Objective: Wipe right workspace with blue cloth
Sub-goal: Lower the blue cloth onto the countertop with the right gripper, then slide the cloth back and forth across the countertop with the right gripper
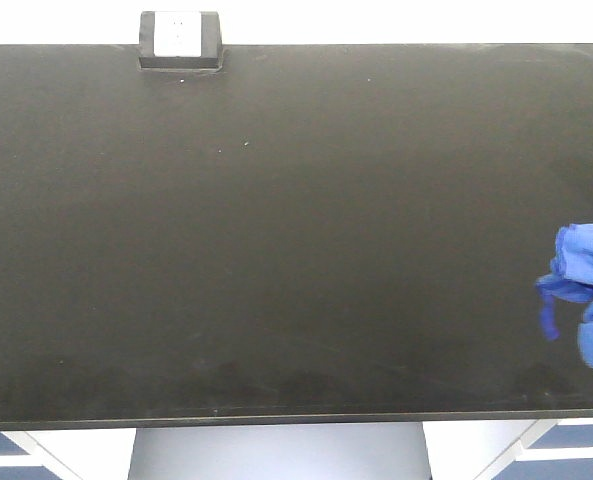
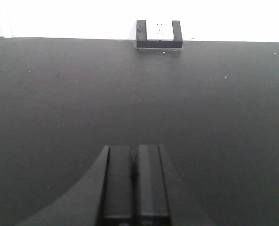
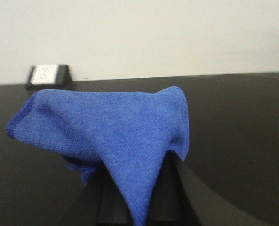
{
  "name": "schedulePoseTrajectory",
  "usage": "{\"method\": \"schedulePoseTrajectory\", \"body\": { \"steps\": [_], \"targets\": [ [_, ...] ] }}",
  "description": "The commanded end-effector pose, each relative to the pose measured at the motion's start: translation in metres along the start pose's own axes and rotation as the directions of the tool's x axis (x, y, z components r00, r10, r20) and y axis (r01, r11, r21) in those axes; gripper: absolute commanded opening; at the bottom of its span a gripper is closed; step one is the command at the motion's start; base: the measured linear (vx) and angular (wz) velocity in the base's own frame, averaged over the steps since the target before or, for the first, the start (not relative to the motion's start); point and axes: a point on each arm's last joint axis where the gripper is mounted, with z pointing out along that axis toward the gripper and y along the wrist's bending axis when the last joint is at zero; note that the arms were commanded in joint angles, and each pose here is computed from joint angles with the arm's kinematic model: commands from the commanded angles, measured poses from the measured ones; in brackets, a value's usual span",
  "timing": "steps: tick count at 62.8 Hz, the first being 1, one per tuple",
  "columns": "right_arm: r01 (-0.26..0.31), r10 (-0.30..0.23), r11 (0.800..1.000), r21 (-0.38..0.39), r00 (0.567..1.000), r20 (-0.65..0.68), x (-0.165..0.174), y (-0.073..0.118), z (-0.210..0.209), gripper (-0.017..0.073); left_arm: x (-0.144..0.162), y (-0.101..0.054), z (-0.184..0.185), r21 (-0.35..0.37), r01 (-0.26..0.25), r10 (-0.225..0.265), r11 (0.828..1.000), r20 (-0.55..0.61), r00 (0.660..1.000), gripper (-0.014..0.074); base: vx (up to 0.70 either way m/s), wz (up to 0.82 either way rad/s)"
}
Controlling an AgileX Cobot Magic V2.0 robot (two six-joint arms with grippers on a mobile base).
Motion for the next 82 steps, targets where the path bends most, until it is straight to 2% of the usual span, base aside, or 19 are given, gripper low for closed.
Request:
{"method": "schedulePoseTrajectory", "body": {
  "steps": [1,10,17,27,35,38,45,59,64,68,72,75,80,82],
  "targets": [
    [-0.059,0.06,0.998,-0.018,0.994,0.089,-0.017,0.002,0.001,0.0,0.002,-0.001,0.001,0.021,0.005,-0.006,1.0,0.063,0.998,-0.0006,0.0,0.0],
    [0.016,-0.016,1.0,0.004,0.999,-0.049,-0.021,0.002,0.02,0.0,0.002,-0.001,0.001,0.021,0.005,-0.006,1.0,0.063,0.998,-0.0006,0.0,0.0],
    [0.064,-0.06,0.998,0.016,0.98,-0.191,-0.028,0.002,0.046,0.0,0.002,-0.001,0.001,0.021,0.005,-0.006,1.0,0.063,0.998,-0.0006,0.0,0.0],
    [0.149,-0.128,0.989,0.018,0.897,-0.422,-0.027,-0.003,0.105,0.0,0.002,-0.001,0.001,0.021,0.005,-0.006,1.0,0.063,0.998,-0.0006,0.0,0.0],
    [0.182,-0.149,0.983,0.004,0.821,-0.551,-0.016,-0.008,0.152,0.0,0.002,-0.001,0.001,0.021,0.005,-0.006,1.0,0.063,0.998,-0.0006,0.0,0.0],
    [0.183,-0.146,0.983,0.0,0.781,-0.608,-0.006,-0.01,0.172,0.0,0.002,-0.001,0.001,0.021,0.005,-0.006,1.0,0.063,0.998,-0.0006,0.0,0.0],
    [0.18,-0.135,0.984,-0.005,0.719,-0.682,0.012,-0.015,0.206,0.0,0.002,-0.001,0.001,0.021,0.005,-0.006,1.0,0.063,0.998,-0.0006,0.0,0.0],
    [0.173,-0.124,0.985,-0.021,0.608,-0.784,0.052,-0.019,0.25,0.0,0.002,-0.001,0.001,0.021,0.005,-0.006,1.0,0.063,0.998,-0.0006,0.0,0.0],
    [0.176,-0.159,0.982,-0.066,0.582,-0.798,0.061,-0.006,0.255,0.0,0.002,-0.001,0.001,0.021,0.005,-0.006,1.0,0.063,0.998,-0.0006,0.0,0.0],
    [0.191,-0.229,0.971,-0.142,0.588,-0.776,0.064,0.015,0.256,0.0,0.002,-0.001,0.001,0.021,0.005,-0.006,1.0,0.063,0.998,-0.0006,0.0,0.0],
    [0.21,-0.313,0.95,-0.232,0.607,-0.731,0.065,0.042,0.255,0.0,0.002,-0.001,0.001,0.021,0.005,-0.006,1.0,0.063,0.998,-0.0006,0.0,0.0],
    [0.222,-0.376,0.926,-0.306,0.62,-0.689,0.065,0.066,0.251,0.0,0.002,-0.001,0.001,0.021,0.005,-0.006,1.0,0.063,0.998,-0.0006,0.0,0.0],
    [0.225,-0.433,0.895,-0.386,0.647,-0.627,0.067,0.097,0.245,0.0,0.002,-0.001,0.001,0.021,0.005,-0.006,1.0,0.063,0.998,-0.0006,0.0,0.0],
    [0.221,-0.437,0.891,-0.397,0.656,-0.615,0.067,0.103,0.244,0.0,0.002,-0.001,0.001,0.021,0.005,-0.006,1.0,0.063,0.998,-0.0006,0.0,0.0]
  ]
}}
